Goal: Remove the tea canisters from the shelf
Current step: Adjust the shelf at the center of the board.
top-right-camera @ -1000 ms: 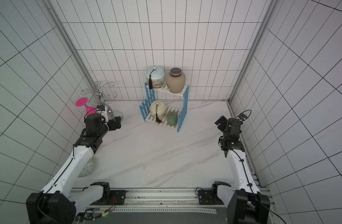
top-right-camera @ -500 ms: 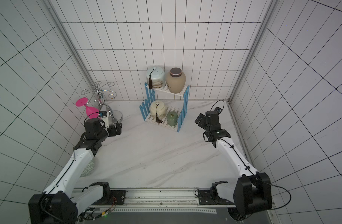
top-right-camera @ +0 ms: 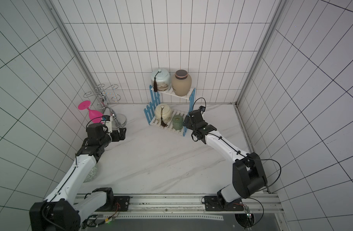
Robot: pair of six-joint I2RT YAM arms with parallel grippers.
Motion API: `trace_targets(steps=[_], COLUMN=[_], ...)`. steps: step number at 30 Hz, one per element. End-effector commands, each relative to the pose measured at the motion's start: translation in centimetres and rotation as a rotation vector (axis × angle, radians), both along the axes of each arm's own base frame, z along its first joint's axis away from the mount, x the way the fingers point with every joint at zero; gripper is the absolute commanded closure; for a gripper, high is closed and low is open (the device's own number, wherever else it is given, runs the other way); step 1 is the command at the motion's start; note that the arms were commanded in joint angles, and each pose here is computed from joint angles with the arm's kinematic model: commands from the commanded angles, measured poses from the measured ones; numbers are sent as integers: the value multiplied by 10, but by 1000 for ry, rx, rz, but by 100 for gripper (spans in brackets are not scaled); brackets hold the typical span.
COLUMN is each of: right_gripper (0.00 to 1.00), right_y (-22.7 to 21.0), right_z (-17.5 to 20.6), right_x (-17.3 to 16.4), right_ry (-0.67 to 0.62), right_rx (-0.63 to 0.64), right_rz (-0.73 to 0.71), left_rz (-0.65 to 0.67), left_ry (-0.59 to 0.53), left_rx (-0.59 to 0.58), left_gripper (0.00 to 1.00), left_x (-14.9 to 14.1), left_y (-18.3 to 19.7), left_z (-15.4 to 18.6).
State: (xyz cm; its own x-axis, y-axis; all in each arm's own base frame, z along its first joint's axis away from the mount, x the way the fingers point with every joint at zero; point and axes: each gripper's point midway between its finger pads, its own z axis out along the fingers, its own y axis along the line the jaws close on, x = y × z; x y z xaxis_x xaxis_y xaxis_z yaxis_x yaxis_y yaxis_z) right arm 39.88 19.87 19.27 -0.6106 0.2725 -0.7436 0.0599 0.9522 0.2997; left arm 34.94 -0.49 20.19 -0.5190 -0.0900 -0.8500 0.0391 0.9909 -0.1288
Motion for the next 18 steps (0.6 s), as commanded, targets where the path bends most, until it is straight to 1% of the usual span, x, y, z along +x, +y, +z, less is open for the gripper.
trace_targets(steps=[1, 8, 14, 18], right_gripper=[1, 0, 3, 8], right_y=[11, 23, 28, 30], right_z=[19, 12, 4, -2], right_x=[12, 28, 38, 41], right_ry=[-44, -45, -31, -27], right_rx=[-20, -87, -119, -144], right_rz=[-13, -42, -69, -82], left_rz=[-13, -14, -18, -18], left_ry=[-36, -39, -43, -50], left_rx=[4, 4, 6, 10], left_gripper=[1, 1, 1, 1], left_x=[0, 0, -1, -1], left_y=[-1, -2, -3, -3], left_z=[7, 8, 9, 11])
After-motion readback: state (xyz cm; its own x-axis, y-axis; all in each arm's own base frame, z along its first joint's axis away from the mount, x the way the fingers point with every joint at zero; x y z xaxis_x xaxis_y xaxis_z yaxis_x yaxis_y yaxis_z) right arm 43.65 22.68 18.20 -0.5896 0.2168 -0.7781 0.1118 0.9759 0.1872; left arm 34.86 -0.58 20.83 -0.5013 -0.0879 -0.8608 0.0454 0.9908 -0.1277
